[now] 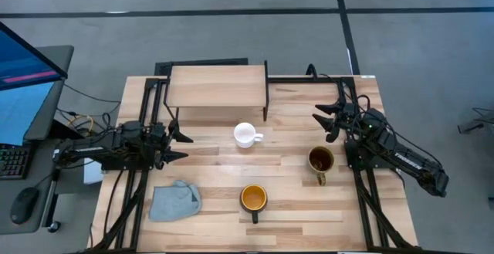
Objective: Stack small to large cups/mugs on shelf
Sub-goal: Put the brown green mug on the shelf
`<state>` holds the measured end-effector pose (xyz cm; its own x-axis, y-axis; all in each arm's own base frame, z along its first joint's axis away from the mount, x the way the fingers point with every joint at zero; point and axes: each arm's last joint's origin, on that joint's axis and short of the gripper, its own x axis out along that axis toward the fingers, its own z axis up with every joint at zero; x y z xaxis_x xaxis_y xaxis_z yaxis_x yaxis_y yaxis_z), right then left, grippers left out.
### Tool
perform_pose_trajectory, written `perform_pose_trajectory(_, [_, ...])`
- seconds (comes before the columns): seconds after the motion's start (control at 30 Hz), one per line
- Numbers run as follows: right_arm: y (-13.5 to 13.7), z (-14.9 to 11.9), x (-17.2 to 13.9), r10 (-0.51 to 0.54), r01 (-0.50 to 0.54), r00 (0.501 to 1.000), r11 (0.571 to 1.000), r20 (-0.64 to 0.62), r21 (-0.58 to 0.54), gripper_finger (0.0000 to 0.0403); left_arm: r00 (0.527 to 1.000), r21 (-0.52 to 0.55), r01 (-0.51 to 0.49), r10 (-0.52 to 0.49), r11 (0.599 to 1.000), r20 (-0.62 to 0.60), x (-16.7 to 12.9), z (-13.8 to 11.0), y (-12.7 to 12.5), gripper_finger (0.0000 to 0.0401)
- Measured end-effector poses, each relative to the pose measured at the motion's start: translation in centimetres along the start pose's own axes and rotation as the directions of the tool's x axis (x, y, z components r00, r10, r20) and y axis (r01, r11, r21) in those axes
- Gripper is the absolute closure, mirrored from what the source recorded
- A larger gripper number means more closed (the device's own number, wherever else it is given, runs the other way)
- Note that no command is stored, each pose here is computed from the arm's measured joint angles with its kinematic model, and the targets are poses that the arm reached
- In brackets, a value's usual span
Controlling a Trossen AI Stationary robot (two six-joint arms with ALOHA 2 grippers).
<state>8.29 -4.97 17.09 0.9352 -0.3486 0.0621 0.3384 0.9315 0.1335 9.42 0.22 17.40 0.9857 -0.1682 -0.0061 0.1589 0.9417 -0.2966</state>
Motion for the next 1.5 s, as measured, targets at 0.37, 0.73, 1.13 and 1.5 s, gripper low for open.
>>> perform_pose_trajectory(0.37, [0.2, 0.0, 0.0, 0.017, -0.017, 1.000, 0.998, 0.003, 0.066, 0.0168, 1.000, 0.000, 0.000, 0.000, 1.000, 0.000, 0.0, 0.0, 0.0, 0.0124])
perform_pose_trajectory(0.73, [0.2, 0.0, 0.0, 0.023, -0.023, 1.000, 0.993, 0.002, 0.119, 0.0168, 1.000, 0.000, -0.001, 0.001, 1.000, 0.001, 0.0, 0.0, 0.0, 0.0124])
perform_pose_trajectory(1.13, [1.3, 3.5, -0.7, 0.167, -0.169, 0.983, 0.985, 0.075, 0.029, 0.0168, 1.000, 0.000, -0.001, 0.001, 1.000, 0.000, 0.0, 0.0, 0.0, 0.0124])
perform_pose_trajectory(1.5, [2.4, 7.4, -1.7, 0.216, -0.216, 0.976, 0.976, 0.004, -0.033, 0.0168, 1.000, 0.000, -0.002, 0.002, 1.000, 0.001, 0.0, 0.0, 0.0, 0.0124])
